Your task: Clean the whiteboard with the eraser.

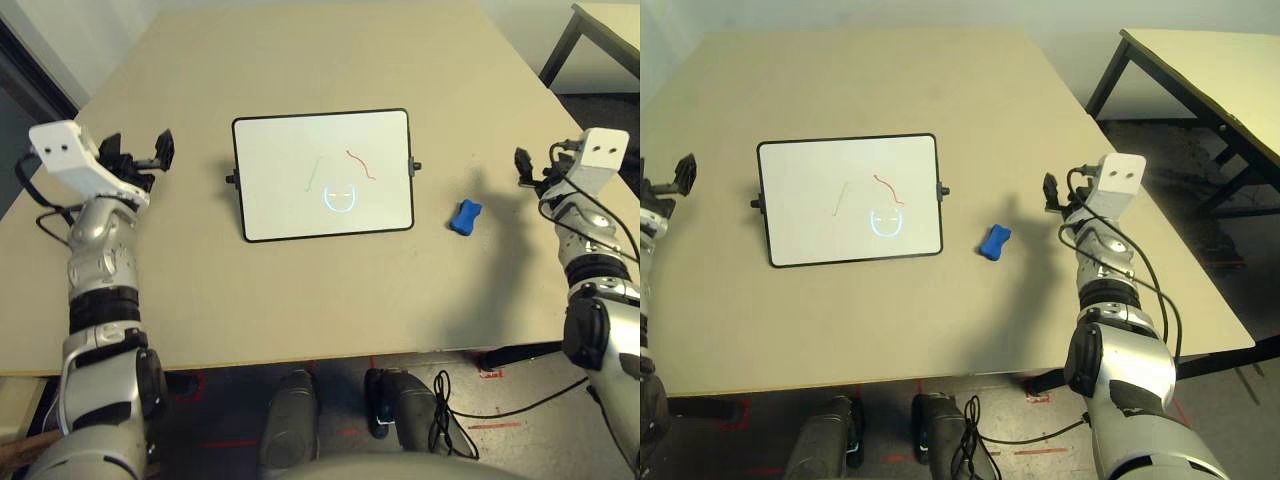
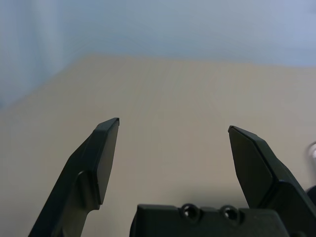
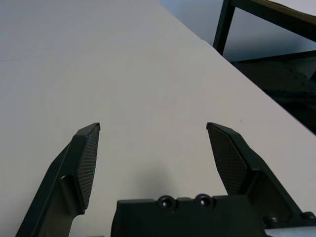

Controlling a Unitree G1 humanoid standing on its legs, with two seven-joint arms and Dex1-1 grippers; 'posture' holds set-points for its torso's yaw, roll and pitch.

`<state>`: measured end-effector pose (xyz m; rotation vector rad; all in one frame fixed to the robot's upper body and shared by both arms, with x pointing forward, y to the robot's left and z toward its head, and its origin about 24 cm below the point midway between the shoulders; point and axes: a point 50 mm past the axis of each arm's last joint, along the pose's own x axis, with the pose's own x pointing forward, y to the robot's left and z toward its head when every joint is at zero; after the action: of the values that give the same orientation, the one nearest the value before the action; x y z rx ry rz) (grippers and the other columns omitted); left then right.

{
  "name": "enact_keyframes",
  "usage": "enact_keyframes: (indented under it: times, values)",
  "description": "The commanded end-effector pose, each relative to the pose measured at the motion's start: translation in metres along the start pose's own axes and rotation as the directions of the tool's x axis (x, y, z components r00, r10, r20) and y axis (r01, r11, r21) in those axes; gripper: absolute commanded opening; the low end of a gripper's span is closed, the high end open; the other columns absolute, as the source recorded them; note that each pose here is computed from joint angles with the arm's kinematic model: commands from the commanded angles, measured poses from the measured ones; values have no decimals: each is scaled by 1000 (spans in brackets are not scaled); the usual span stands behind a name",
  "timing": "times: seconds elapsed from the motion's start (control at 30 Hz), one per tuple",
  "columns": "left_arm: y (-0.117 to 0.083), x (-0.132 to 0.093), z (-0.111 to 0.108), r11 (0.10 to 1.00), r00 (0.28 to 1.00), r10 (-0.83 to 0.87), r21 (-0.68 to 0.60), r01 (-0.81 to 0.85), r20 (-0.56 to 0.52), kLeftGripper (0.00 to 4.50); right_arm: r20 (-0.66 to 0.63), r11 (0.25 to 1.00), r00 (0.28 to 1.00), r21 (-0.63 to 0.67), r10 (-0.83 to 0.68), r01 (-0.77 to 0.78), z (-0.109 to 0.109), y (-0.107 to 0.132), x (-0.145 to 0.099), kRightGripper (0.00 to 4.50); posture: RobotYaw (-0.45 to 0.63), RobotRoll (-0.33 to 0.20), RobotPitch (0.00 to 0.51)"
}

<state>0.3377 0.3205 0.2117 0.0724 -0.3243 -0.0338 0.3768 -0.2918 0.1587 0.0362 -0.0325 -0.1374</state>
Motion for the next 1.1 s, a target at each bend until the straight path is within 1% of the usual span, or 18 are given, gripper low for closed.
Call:
enact_keyframes:
  times: [0.03, 0.1, 0.13, 0.27, 0.37, 0.47, 0.53, 0.67, 0.93, 1.03, 1.1]
  values:
    - [-15, 9, 10, 989, 989, -149, -4, 149, -23, 4500, -118, 998, 991, 14, 67, -65, 5, 30, -10, 4469, 44, 0, 141]
    - [-25, 13, 16, 975, 975, -222, 1, 222, -23, 4500, -171, 994, 980, 5, 106, -106, 9, 44, -20, 4469, 47, 0, 140]
    - [-36, 16, 20, 960, 960, -279, 2, 279, -20, 4500, -199, 994, 975, -2, 103, -105, 11, 50, -25, 4469, 40, 0, 140]
    - [-65, 21, 29, 910, 910, -414, 6, 414, -18, 4500, -290, 994, 952, -24, 95, -106, 15, 64, -40, 4469, 34, 0, 144]
    - [-81, 23, 33, 883, 883, -469, -3, 469, -12, 4500, -347, 994, 935, -46, 77, -99, 17, 70, -48, 4469, 24, 0, 151]
    - [-91, 24, 35, 867, 867, -499, -16, 498, -9, 4500, -381, 993, 923, -69, 60, -93, 20, 73, -55, 4469, 18, 0, 154]
    - [-101, 24, 33, 841, 841, -541, -14, 540, -17, 4500, -420, 993, 905, -58, 69, -103, 16, 80, -62, 4469, 12, 0, 157]
    - [-109, 24, 32, 826, 826, -564, -22, 563, -19, 4500, -467, 994, 881, -40, 76, -106, 8, 87, -71, 4469, 6, 0, 162]
    - [-124, 23, 30, 785, 784, -620, -40, 618, -29, 4500, -522, 995, 849, -16, 80, -103, -6, 97, -80, 4469, -2, 0, 169]
    - [-130, 19, 28, 749, 747, -663, -58, 660, -56, 4500, -532, 995, 843, -15, 78, -101, -9, 99, -81, 4469, -1, 0, 171]
    - [-136, 14, 25, 708, 701, -706, -63, 703, -103, 4500, -538, 995, 840, -17, 73, -97, -11, 99, -82, 4469, 2, 0, 173]
